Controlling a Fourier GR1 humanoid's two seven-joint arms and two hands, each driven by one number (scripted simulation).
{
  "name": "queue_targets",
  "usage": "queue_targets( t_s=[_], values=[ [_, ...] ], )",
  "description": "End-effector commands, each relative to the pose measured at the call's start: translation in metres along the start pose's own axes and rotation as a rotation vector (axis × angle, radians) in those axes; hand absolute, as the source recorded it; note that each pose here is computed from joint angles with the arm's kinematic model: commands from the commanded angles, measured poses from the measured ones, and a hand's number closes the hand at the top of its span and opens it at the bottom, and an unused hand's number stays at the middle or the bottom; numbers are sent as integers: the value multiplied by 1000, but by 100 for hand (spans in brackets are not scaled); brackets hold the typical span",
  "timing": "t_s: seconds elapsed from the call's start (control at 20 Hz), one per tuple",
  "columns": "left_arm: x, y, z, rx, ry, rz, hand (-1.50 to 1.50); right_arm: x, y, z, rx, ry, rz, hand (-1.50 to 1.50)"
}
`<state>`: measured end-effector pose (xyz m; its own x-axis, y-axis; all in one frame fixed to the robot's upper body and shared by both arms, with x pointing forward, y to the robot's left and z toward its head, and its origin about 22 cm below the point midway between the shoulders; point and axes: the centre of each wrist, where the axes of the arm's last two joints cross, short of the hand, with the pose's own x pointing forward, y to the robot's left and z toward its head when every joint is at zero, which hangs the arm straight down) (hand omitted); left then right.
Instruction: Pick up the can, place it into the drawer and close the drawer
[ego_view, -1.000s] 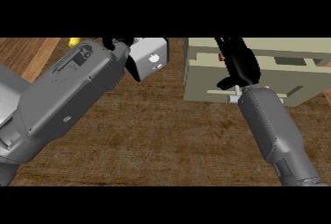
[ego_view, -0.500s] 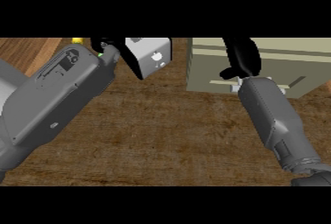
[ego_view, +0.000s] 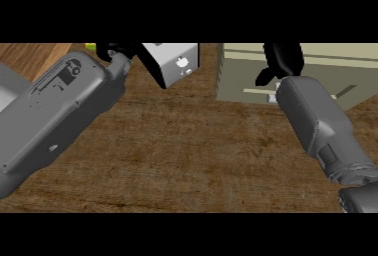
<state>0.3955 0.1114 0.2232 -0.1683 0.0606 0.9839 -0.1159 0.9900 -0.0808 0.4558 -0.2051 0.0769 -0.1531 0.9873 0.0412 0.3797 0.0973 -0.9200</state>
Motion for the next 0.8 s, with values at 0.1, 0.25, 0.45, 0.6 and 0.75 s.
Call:
queue_targets(
  t_s=[0.1, 0.25, 0.45, 0.6, 0.75],
  values=[
    [3, -2, 4, -21, 9, 3, -150, -7, -32, -27, -84, 29, 23, -150],
    [7, 3, 1, -23, 12, 4, -150, 2, -44, -39, -61, 19, -5, -150],
    [14, 8, 5, -25, 2, 2, -150, 18, -36, -37, -4, -17, -222, -150],
    [-1, 5, 9, -15, 6, 15, -150, 21, -29, -33, 13, 50, -453, -150],
    [2, 9, 10, -33, 25, 2, -150, 24, -32, -37, 18, 91, -627, -150]
  ],
)
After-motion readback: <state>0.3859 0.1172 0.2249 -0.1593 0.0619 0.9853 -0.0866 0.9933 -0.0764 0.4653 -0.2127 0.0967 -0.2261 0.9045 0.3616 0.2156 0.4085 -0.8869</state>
